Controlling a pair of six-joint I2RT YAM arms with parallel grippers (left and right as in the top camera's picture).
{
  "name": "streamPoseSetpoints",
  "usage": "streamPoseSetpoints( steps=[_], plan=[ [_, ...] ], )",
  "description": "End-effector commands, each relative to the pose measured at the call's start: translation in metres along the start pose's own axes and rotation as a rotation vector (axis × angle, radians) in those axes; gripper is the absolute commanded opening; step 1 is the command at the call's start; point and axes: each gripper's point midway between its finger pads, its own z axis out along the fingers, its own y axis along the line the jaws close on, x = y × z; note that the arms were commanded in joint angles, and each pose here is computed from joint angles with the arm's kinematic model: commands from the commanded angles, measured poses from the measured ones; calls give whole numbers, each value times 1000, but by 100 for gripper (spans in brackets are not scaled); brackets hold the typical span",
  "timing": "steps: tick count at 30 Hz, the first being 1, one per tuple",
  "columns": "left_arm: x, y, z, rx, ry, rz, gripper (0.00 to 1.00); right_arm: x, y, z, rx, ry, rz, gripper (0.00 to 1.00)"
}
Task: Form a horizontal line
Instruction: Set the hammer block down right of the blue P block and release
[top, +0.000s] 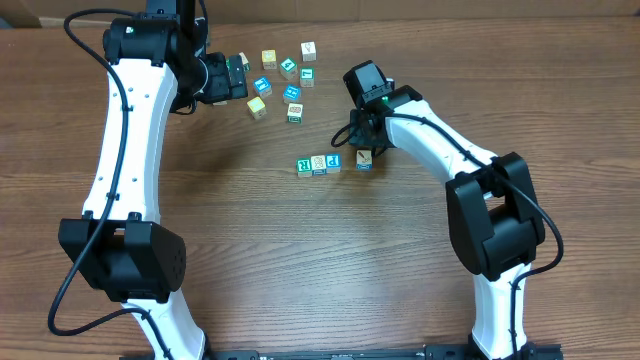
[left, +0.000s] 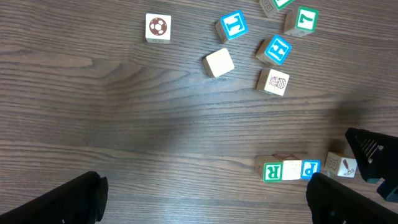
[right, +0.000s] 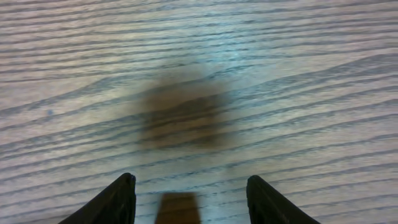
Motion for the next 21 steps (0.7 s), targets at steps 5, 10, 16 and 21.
streamPoseSetpoints(
  steps=[5,10,16,21],
  plan=[
    [-1,0,1,-5,-3,-8,100,-1,-38,2,69,37,53,50],
    [-1,0,1,-5,-3,-8,100,18,-49,0,108,117,42,25],
    [-1,0,1,-5,-3,-8,100,33,-24,-2,-32,200,43,6],
    [-1,0,1,-5,-3,-8,100,38,-18,-3,-72,228,43,6]
  ],
)
